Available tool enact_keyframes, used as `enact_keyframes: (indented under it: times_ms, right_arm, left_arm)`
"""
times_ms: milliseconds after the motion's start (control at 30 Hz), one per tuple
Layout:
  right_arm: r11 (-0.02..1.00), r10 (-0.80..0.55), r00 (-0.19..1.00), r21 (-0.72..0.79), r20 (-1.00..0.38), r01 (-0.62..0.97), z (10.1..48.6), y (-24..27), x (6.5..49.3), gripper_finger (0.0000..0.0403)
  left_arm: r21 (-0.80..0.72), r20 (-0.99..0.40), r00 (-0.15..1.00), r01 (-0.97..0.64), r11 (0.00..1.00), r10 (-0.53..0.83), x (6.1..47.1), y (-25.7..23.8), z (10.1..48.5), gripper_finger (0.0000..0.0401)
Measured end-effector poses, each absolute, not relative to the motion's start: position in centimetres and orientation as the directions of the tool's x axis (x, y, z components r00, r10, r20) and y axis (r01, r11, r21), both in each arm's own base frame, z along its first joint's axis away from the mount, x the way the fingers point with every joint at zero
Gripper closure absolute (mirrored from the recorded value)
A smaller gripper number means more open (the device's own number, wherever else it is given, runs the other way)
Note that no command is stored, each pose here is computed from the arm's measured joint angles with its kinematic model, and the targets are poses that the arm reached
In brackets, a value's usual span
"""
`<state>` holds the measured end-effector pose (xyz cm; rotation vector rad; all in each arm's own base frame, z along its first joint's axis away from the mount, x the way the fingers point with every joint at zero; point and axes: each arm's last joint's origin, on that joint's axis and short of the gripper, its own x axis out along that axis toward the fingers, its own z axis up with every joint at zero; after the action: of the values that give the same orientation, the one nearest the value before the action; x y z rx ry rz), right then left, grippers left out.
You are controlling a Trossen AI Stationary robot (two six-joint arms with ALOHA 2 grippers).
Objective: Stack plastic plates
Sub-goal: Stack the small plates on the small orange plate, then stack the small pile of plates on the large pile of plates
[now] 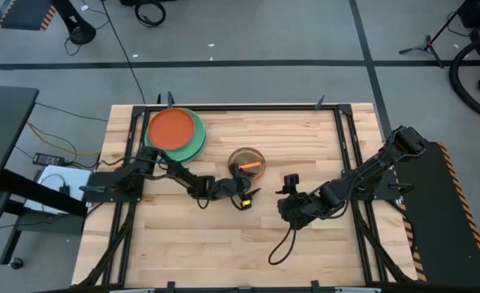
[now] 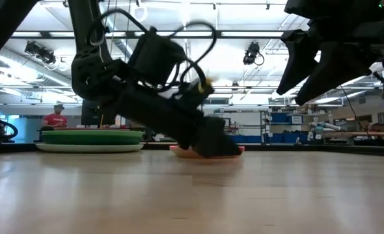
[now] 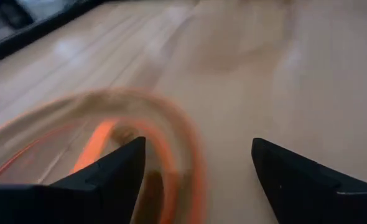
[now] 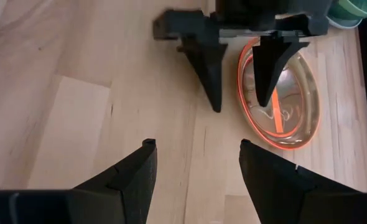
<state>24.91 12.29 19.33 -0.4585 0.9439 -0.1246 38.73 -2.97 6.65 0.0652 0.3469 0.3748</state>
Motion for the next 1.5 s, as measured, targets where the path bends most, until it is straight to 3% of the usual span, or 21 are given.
enact_keyframes:
  times_ms: [200,333,600,767,900,1500]
  right_arm:
    - [0.892,-0.301,0.585,-0.440,-0.753,-0.107,19.3,12.3,24.9,0.0169]
    - [0.889,-0.301,0.584,-0.443,-0.754,-0.113,19.3,12.3,24.9,0.0169]
    - [0.875,-0.302,0.584,-0.462,-0.753,-0.143,19.5,12.3,24.9,0.0169]
    - [0.868,-0.315,0.603,-0.479,-0.733,-0.129,21.5,12.6,25.7,0.0169]
    - [0.835,-0.374,0.611,-0.540,-0.698,-0.105,23.4,12.7,26.0,0.0169]
    - [0.801,-0.420,0.661,-0.596,-0.622,-0.052,24.2,13.9,25.7,0.0195]
  left_arm:
    - [0.061,-0.353,0.835,-0.429,0.901,0.422,38.6,-1.8,5.9,0.0106]
    - [0.060,-0.358,0.832,-0.432,0.900,0.423,38.6,-1.8,5.8,0.0132]
    - [0.017,-0.359,0.829,-0.454,0.891,0.429,38.6,-1.7,5.8,0.0261]
    - [0.005,-0.358,0.829,-0.459,0.888,0.430,38.6,-1.7,5.8,0.0343]
    - [0.046,-0.347,0.825,-0.461,0.886,0.447,38.6,-1.7,6.4,0.0385]
    - [0.288,-0.295,0.767,-0.497,0.818,0.570,36.9,-0.4,16.2,0.0388]
